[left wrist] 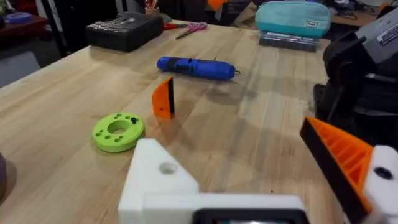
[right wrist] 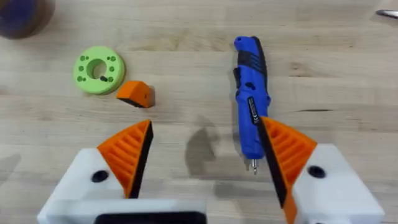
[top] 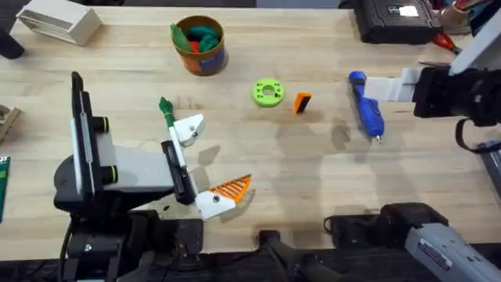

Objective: Pick up the gripper from the table and insert it into the empty holder that is missing its gripper. Then pick up a screw, insert it into the mounting hole, and use the screwdriver to tighten it. Finally, clean up the table by picking up the vegetable and placing it into the bucket.

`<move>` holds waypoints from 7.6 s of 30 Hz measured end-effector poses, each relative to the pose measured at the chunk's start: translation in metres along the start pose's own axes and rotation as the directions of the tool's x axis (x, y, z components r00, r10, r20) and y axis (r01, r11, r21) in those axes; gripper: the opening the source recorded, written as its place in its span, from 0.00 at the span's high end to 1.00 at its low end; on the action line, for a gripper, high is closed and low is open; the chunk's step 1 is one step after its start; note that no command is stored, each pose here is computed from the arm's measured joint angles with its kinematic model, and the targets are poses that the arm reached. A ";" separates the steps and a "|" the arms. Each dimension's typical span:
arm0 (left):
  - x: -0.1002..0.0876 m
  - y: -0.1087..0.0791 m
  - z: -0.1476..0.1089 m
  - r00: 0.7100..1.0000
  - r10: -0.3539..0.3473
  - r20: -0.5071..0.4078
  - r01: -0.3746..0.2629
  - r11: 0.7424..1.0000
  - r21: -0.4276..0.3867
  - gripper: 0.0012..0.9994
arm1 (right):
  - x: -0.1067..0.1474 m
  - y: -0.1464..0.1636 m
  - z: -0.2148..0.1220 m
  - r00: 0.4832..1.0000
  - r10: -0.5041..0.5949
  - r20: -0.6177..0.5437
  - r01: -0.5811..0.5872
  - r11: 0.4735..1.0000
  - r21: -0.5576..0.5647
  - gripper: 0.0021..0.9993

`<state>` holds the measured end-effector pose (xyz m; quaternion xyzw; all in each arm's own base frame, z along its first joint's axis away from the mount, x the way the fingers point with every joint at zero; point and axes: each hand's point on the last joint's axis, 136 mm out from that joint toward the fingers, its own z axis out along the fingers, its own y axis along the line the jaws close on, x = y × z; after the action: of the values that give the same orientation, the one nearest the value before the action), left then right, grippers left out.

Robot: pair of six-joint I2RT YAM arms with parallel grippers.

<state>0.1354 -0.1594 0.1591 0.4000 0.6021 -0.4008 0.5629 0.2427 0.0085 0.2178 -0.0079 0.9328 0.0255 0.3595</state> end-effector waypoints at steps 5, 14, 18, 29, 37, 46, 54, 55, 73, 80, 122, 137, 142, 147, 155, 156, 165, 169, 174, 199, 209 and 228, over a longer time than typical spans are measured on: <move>0.000 0.000 0.000 1.000 0.000 0.000 0.000 1.000 0.000 0.01 | 0.000 0.000 0.000 1.000 0.000 0.000 0.000 1.000 0.000 0.01; 0.000 0.000 0.000 1.000 0.000 0.000 0.000 1.000 0.000 0.01 | 0.000 0.000 0.000 1.000 0.000 0.000 0.000 1.000 0.000 0.01; 0.000 0.000 0.000 1.000 0.000 0.000 0.000 1.000 0.000 0.01 | 0.000 0.000 0.000 1.000 0.000 0.000 0.000 1.000 0.000 0.01; 0.000 0.000 0.000 1.000 0.000 0.000 0.000 1.000 0.000 0.01 | 0.000 0.000 0.000 1.000 0.000 0.000 0.000 1.000 0.000 0.01; 0.000 0.000 0.000 1.000 0.000 0.000 0.000 1.000 0.000 0.01 | -0.004 0.000 0.000 1.000 -0.002 0.015 0.002 1.000 0.000 0.01; 0.000 0.000 0.000 1.000 0.000 0.000 0.000 1.000 0.000 0.01 | -0.013 0.000 0.000 0.998 -0.026 0.053 0.026 1.000 0.002 0.01; 0.000 0.000 0.000 1.000 0.000 0.000 0.000 1.000 0.000 0.01 | -0.007 0.000 -0.002 1.000 -0.024 0.020 0.024 1.000 0.001 0.01; 0.000 0.000 0.000 1.000 0.000 0.000 0.000 1.000 0.000 0.01 | -0.005 0.000 -0.003 1.000 -0.023 0.003 0.023 1.000 0.000 0.01; 0.000 0.000 0.000 1.000 0.000 0.000 0.000 1.000 0.000 0.01 | -0.018 0.000 -0.009 0.983 -0.012 -0.182 0.011 1.000 -0.003 0.01; 0.000 0.000 0.000 1.000 0.000 0.000 0.000 1.000 0.000 0.01 | -0.020 0.000 -0.009 0.984 -0.012 -0.176 0.012 1.000 -0.003 0.01; 0.000 0.000 0.000 1.000 0.000 0.000 0.000 1.000 0.000 0.01 | 0.021 0.046 0.012 0.893 -0.079 -0.443 0.072 0.997 -0.032 0.01; 0.000 0.000 0.000 1.000 0.000 0.000 0.000 1.000 0.000 0.01 | 0.017 0.107 0.052 0.851 -0.052 -0.522 0.039 0.999 -0.035 0.01; 0.000 0.000 0.000 1.000 0.000 0.000 0.000 1.000 0.000 0.01 | 0.015 0.112 0.053 0.860 -0.034 -0.510 0.021 0.999 -0.030 0.01; 0.000 0.000 0.000 1.000 0.000 0.000 0.000 1.000 0.000 0.01 | 0.011 0.113 0.055 0.868 -0.019 -0.496 0.006 1.000 -0.028 0.01; 0.000 0.000 0.000 1.000 0.000 0.000 0.000 1.000 0.000 0.01 | 0.012 0.114 0.057 0.861 -0.016 -0.508 0.006 1.000 -0.021 0.01; 0.000 0.000 0.000 1.000 0.000 0.000 0.000 1.000 0.000 0.01 | 0.010 0.115 0.059 0.859 -0.016 -0.511 0.006 1.000 -0.020 0.01; 0.000 0.000 0.000 1.000 0.000 0.000 0.000 1.000 0.000 0.01 | 0.008 0.121 0.078 0.839 -0.017 -0.543 0.016 1.000 -0.007 0.01; 0.000 0.000 0.000 1.000 0.000 0.000 0.000 1.000 0.000 0.01 | 0.014 0.121 0.088 0.821 -0.019 -0.570 0.025 1.000 0.003 0.01; 0.000 0.000 0.000 1.000 0.000 0.000 0.000 1.000 0.000 0.01 | 0.022 0.123 0.107 0.796 -0.025 -0.605 0.042 0.999 0.014 0.01; 0.000 0.000 0.000 1.000 0.000 0.000 0.000 1.000 0.000 0.01 | 0.026 0.119 0.146 0.771 0.010 -0.637 0.027 0.998 0.049 0.26; 0.000 0.000 0.000 1.000 0.000 0.000 0.000 1.000 0.000 0.01 | 0.027 0.119 0.145 0.768 0.009 -0.641 0.025 0.999 0.044 0.49; 0.000 0.000 0.000 1.000 0.000 0.000 0.000 1.000 0.000 0.01 | 0.025 0.117 0.139 0.770 0.004 -0.638 0.034 0.998 0.046 0.98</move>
<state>0.1354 -0.1594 0.1591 0.4000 0.6021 -0.4008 0.5629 0.3131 0.1329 0.1032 -0.0137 0.9996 -0.0073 0.0220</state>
